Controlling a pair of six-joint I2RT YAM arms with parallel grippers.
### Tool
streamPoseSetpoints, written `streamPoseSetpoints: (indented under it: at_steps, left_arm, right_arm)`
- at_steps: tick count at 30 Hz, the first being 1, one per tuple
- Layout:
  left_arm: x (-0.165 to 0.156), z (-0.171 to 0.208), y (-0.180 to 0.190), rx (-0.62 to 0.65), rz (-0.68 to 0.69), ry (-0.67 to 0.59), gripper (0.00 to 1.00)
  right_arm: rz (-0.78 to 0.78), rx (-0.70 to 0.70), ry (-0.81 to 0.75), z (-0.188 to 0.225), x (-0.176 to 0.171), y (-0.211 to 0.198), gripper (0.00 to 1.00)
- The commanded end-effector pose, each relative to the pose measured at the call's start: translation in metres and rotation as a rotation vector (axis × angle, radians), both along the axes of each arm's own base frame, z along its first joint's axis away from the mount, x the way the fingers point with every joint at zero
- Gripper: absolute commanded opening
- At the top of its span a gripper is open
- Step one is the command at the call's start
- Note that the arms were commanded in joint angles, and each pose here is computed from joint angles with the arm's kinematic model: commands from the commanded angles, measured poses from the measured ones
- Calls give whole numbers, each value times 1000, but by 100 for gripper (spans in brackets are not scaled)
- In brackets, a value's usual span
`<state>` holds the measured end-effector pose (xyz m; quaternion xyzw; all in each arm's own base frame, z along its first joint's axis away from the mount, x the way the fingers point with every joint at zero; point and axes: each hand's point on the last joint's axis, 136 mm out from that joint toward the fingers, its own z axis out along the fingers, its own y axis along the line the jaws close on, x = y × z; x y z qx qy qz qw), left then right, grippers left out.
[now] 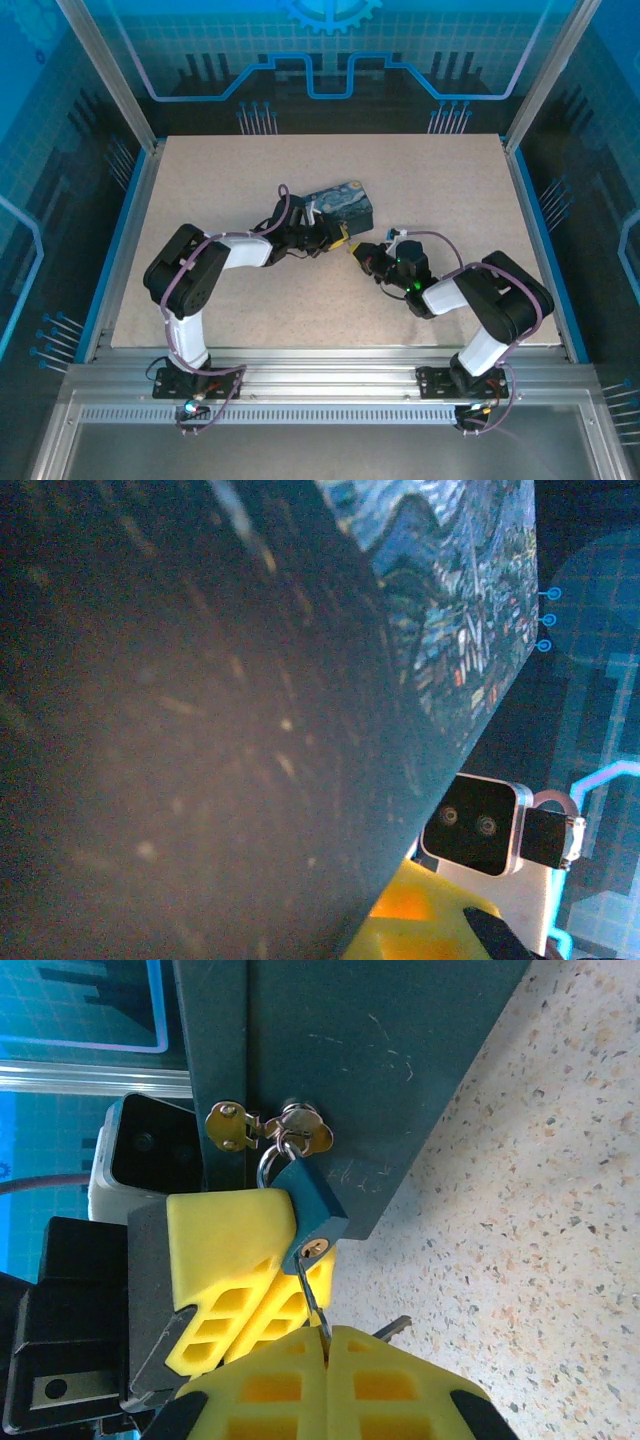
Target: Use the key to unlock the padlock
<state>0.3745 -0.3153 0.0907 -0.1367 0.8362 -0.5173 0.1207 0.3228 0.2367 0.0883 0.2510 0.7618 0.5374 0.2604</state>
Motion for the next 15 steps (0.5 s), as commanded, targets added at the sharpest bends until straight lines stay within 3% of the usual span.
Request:
streamPoseSetpoints:
  at_steps: [1, 15]
  left_arm:
    - [-4, -5, 0, -26, -17, 31, 0]
    - [-4, -5, 0, -48, -16, 35, 0]
  right_arm:
    - [-18, 8, -10, 0, 0, 0, 0]
    - [-21, 1, -3, -3, 2, 0, 0]
